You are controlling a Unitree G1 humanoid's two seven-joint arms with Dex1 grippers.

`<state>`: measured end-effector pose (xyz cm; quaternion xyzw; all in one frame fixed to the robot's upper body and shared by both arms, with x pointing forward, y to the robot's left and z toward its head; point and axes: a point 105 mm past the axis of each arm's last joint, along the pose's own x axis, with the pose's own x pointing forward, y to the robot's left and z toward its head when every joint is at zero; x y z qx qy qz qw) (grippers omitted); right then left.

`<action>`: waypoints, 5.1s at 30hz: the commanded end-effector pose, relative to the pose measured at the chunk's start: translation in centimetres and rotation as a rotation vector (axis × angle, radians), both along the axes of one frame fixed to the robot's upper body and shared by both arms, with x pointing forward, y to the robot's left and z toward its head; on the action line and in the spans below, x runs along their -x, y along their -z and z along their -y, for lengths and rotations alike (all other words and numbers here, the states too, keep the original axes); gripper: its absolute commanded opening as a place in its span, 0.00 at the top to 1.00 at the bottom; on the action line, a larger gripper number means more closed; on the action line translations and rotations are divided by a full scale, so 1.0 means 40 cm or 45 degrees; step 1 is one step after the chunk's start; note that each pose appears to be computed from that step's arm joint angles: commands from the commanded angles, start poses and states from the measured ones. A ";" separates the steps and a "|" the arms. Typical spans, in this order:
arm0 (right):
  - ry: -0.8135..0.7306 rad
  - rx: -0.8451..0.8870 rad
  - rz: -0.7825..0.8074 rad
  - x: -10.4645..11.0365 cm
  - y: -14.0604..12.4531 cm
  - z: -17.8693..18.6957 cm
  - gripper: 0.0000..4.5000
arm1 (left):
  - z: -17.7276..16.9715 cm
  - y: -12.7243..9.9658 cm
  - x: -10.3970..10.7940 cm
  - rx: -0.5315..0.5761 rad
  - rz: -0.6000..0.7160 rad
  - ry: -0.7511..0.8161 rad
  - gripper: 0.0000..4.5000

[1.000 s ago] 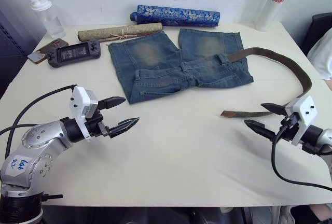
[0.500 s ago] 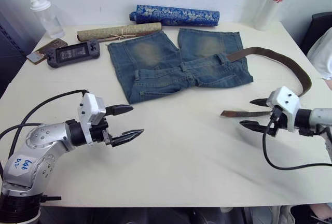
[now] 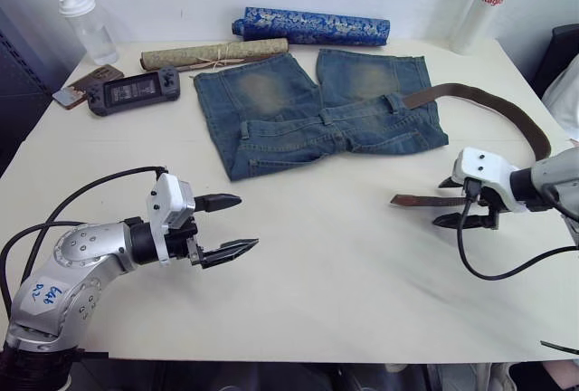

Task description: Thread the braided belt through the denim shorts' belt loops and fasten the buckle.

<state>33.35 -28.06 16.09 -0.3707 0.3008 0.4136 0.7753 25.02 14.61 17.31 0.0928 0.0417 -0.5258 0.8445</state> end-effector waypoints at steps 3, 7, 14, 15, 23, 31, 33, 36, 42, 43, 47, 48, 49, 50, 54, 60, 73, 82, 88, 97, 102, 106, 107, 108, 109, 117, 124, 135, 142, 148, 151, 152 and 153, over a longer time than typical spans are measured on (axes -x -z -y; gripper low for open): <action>0.116 0.113 -0.042 0.002 0.015 0.063 0.01 | 0.006 -0.028 0.012 0.013 0.057 0.013 0.00; 0.122 0.103 -0.057 0.001 0.015 0.061 0.12 | 0.008 -0.027 0.009 0.017 0.057 0.014 0.00; 0.016 0.015 -0.093 0.018 0.001 0.016 0.80 | 0.007 -0.029 0.004 0.017 0.060 0.015 0.00; 0.000 0.002 -0.095 0.021 -0.001 0.009 0.92 | 0.007 -0.030 0.003 0.016 0.061 0.015 0.00; -0.249 -0.197 -0.153 0.074 -0.020 -0.135 1.00 | 0.005 -0.034 -0.008 -0.001 0.051 0.059 0.00; -0.618 -0.133 0.025 0.106 -0.063 -0.376 1.00 | 0.054 -0.040 -0.037 -0.125 0.107 0.315 0.00; -0.671 -0.123 0.036 0.118 -0.060 -0.413 1.00 | 0.071 -0.030 -0.036 -0.173 0.109 0.398 0.00; -0.711 -0.114 0.039 0.133 -0.055 -0.438 1.00 | 0.094 -0.024 -0.042 -0.181 0.105 0.459 0.00; -0.729 -0.108 0.036 0.141 -0.049 -0.448 1.00 | 0.116 -0.022 -0.051 -0.151 0.094 0.493 0.00; -0.728 -0.109 0.037 0.141 -0.048 -0.448 1.00 | 0.116 -0.021 -0.053 -0.148 0.091 0.491 0.00; -0.723 -0.116 0.036 0.143 -0.043 -0.451 1.00 | 0.121 -0.016 -0.054 -0.141 0.079 0.495 0.00; -0.723 -0.126 0.030 0.145 -0.042 -0.452 1.00 | 0.124 -0.016 -0.055 -0.135 0.076 0.498 0.00; -0.724 -0.133 0.026 0.146 -0.042 -0.453 1.00 | 0.126 -0.016 -0.055 -0.131 0.074 0.500 0.00; -0.724 -0.135 0.026 0.146 -0.041 -0.453 1.00 | 0.128 -0.015 -0.057 -0.128 0.074 0.502 0.00; -0.730 -0.145 0.026 0.151 -0.039 -0.455 1.00 | 0.143 -0.008 -0.067 -0.099 0.054 0.501 0.00; -0.736 -0.162 0.022 0.158 -0.041 -0.459 1.00 | 0.158 0.001 -0.068 -0.072 0.034 0.512 0.16; -0.745 -0.200 0.035 0.167 -0.058 -0.469 1.00 | 0.161 0.004 -0.065 -0.063 0.012 0.513 0.99; -0.622 -0.332 0.184 0.119 -0.088 -0.464 0.51 | 0.154 0.007 -0.072 -0.034 -0.019 0.477 1.00; -0.270 -0.843 0.152 0.113 -0.204 -0.379 0.01 | 0.142 -0.005 -0.077 0.221 -0.190 0.291 1.00; -0.092 -1.648 -0.403 0.279 -0.158 -0.341 0.01 | 0.138 -0.057 -0.045 1.007 -0.683 0.043 1.00; 0.234 -1.997 -0.661 0.262 -0.070 -0.477 0.01 | 0.145 -0.086 -0.026 1.164 -0.806 0.049 1.00; 0.408 -2.113 -0.740 0.232 -0.052 -0.535 0.01 | 0.141 -0.089 -0.025 1.155 -0.842 0.024 1.00; 0.426 -2.150 -0.739 0.225 -0.058 -0.537 0.01 | 0.140 -0.089 -0.024 1.150 -0.846 0.023 1.00; 0.439 -2.220 -0.738 0.217 -0.072 -0.535 0.01 | 0.139 -0.088 -0.023 1.141 -0.850 0.021 1.00; 0.432 -2.279 -0.731 0.212 -0.090 -0.531 0.01 | 0.138 -0.086 -0.021 1.126 -0.852 0.017 1.00; 0.481 -2.336 -0.645 0.163 -0.122 -0.538 0.01 | 0.139 -0.082 -0.011 1.085 -0.859 0.045 1.00; 0.532 -2.389 -0.619 0.139 -0.125 -0.542 0.01 | 0.142 -0.079 -0.007 1.085 -0.865 0.053 1.00; 0.547 -2.430 -0.599 0.130 -0.128 -0.541 0.80 | 0.134 -0.064 -0.003 1.056 -0.868 0.054 1.00; 0.555 -2.439 -0.588 0.126 -0.124 -0.541 0.99 | 0.135 -0.062 0.004 1.010 -0.851 0.084 1.00; 0.539 -2.440 -0.582 0.132 -0.124 -0.537 1.00 | 0.139 -0.066 0.004 0.951 -0.790 0.095 0.70; 0.570 -2.486 -0.565 0.127 -0.127 -0.520 1.00 | 0.144 -0.059 0.002 0.813 -0.718 0.080 0.39; 0.582 -2.512 -0.553 0.124 -0.131 -0.510 1.00 | 0.141 -0.057 0.002 0.781 -0.704 0.078 0.28; 0.598 -2.547 -0.533 0.120 -0.136 -0.495 1.00 | 0.131 -0.056 0.003 0.747 -0.685 0.083 0.17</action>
